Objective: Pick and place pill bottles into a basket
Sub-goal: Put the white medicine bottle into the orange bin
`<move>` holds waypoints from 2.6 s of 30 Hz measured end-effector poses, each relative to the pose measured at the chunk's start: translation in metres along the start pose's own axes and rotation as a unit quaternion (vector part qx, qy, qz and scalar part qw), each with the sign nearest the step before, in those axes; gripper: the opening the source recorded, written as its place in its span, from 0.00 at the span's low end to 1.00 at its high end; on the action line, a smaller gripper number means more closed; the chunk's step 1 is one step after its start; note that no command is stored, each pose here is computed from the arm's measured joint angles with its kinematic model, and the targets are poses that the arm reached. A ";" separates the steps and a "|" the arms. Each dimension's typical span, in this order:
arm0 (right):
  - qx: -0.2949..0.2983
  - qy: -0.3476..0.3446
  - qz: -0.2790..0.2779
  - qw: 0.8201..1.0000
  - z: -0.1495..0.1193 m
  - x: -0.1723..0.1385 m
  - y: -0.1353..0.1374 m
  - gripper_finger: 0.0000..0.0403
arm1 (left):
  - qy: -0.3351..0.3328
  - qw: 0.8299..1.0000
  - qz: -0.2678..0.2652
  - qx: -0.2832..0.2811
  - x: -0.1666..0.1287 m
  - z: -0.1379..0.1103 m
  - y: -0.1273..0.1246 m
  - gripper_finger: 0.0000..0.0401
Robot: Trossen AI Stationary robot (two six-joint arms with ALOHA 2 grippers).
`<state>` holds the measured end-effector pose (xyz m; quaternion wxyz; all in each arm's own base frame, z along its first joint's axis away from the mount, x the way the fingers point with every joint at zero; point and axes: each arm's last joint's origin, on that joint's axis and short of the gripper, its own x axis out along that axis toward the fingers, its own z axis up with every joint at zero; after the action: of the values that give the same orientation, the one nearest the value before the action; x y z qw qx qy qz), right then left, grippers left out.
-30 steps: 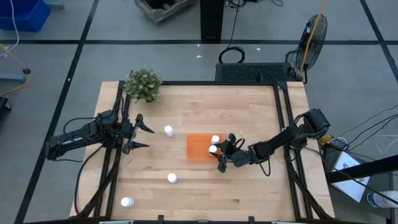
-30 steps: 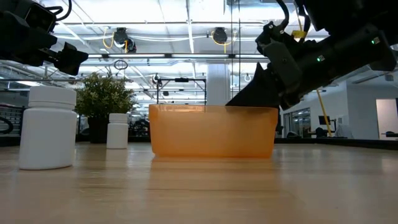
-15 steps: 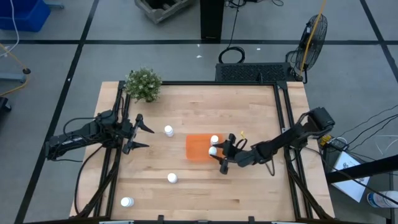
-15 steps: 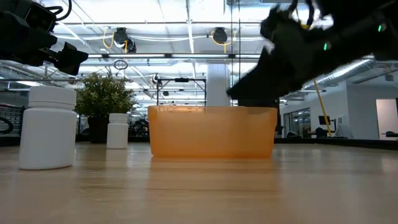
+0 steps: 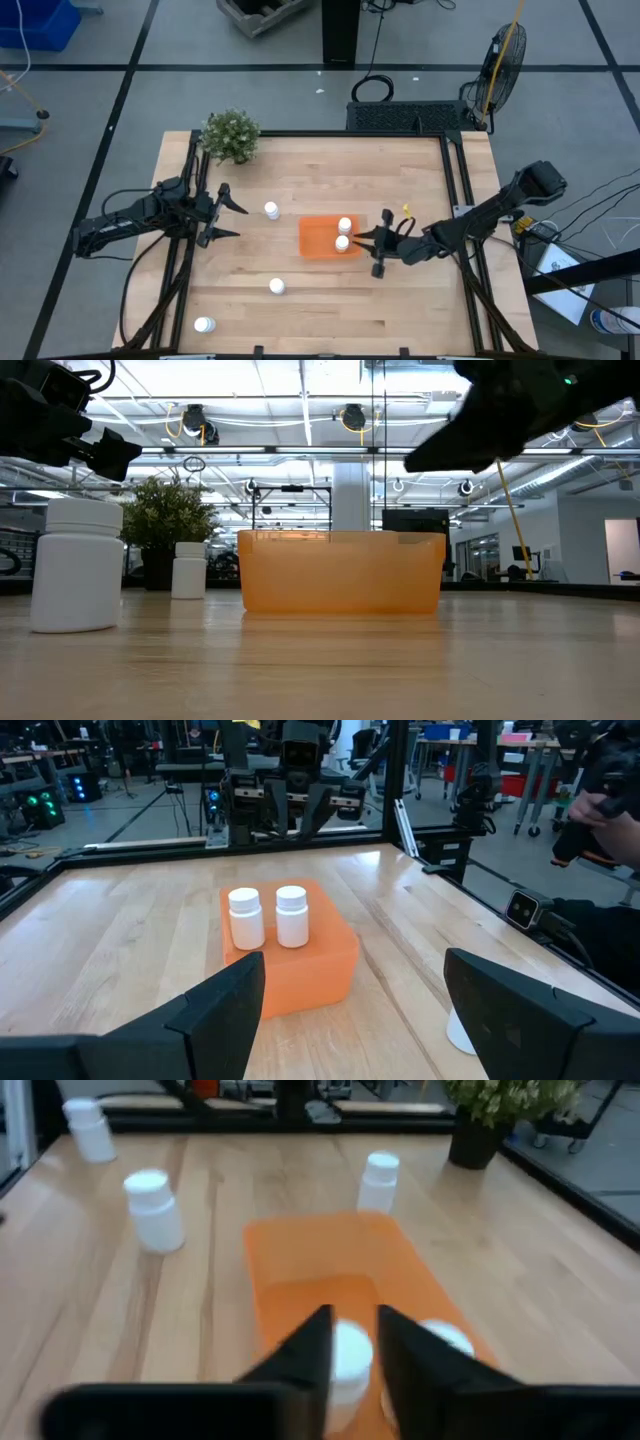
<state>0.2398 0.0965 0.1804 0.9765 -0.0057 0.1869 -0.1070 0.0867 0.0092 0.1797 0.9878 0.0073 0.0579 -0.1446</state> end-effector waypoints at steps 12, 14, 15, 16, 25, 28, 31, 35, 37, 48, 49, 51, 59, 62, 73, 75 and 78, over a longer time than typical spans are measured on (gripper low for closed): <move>0.062 -0.094 0.081 0.990 -0.035 -0.077 -0.061 0.01 | -0.001 1.000 0.000 0.000 0.000 0.000 0.000 0.77; 0.072 -0.131 0.095 0.984 -0.036 -0.088 -0.069 0.00 | 0.000 1.000 0.000 0.000 0.000 0.000 0.000 0.77; 0.073 -0.150 0.101 0.981 -0.036 -0.093 -0.072 0.00 | -0.001 1.000 0.000 0.000 0.000 0.000 0.000 0.77; 0.074 -0.171 0.112 0.976 -0.035 -0.098 -0.075 0.00 | 0.000 1.000 0.000 0.000 0.000 0.000 0.000 0.77; 0.055 -0.246 0.132 0.959 -0.036 -0.128 -0.096 0.00 | 0.000 1.000 0.000 0.000 0.000 0.000 0.000 0.77; 0.049 -0.229 0.130 0.963 -0.042 -0.131 -0.100 0.00 | 0.000 1.000 0.000 0.000 0.000 0.000 0.000 0.77; 0.029 -0.192 0.097 0.976 -0.049 -0.127 -0.100 0.00 | 0.000 1.000 0.000 0.000 0.000 0.000 0.000 0.77; 0.014 -0.159 0.038 0.986 -0.056 -0.124 -0.103 0.00 | -0.001 1.000 0.000 0.000 0.000 0.000 0.000 0.77; 0.020 -0.150 0.021 0.988 -0.058 -0.123 -0.104 0.00 | 0.000 1.000 0.002 0.000 0.000 0.000 0.000 0.77; 0.059 -0.141 0.027 0.988 -0.066 -0.118 -0.102 0.00 | 0.000 1.000 0.004 0.000 0.000 0.000 0.000 0.77; 0.058 -0.142 0.027 0.988 -0.066 -0.118 -0.102 0.00 | 0.000 1.000 0.004 0.000 0.000 0.000 0.000 0.77; 0.058 -0.141 0.027 0.988 -0.067 -0.118 -0.102 0.00 | 0.000 1.000 0.004 0.000 0.000 0.000 0.000 0.77; 0.058 -0.142 0.027 0.988 -0.067 -0.117 -0.102 0.00 | 0.000 1.000 0.004 0.000 0.000 0.000 0.000 0.77; 0.061 -0.146 0.028 0.987 -0.066 -0.118 -0.102 0.00 | 0.000 1.000 0.004 0.000 0.000 0.000 0.000 0.77; 0.096 -0.193 0.036 0.976 -0.057 -0.120 -0.102 0.00 | -0.010 0.999 0.004 -0.031 0.000 0.002 0.000 0.77; 0.098 -0.195 0.037 0.975 -0.056 -0.121 -0.102 0.00 | -0.011 0.999 0.005 -0.031 0.000 0.002 0.000 0.77; 0.098 -0.195 0.037 0.975 -0.057 -0.121 -0.102 0.00 | -0.031 0.999 0.006 -0.004 0.000 0.007 0.001 0.77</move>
<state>0.0887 0.0241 0.1770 0.9933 0.0757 -0.0184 -0.0856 0.0875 0.0097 0.1864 0.9900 -0.0012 0.0279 -0.1385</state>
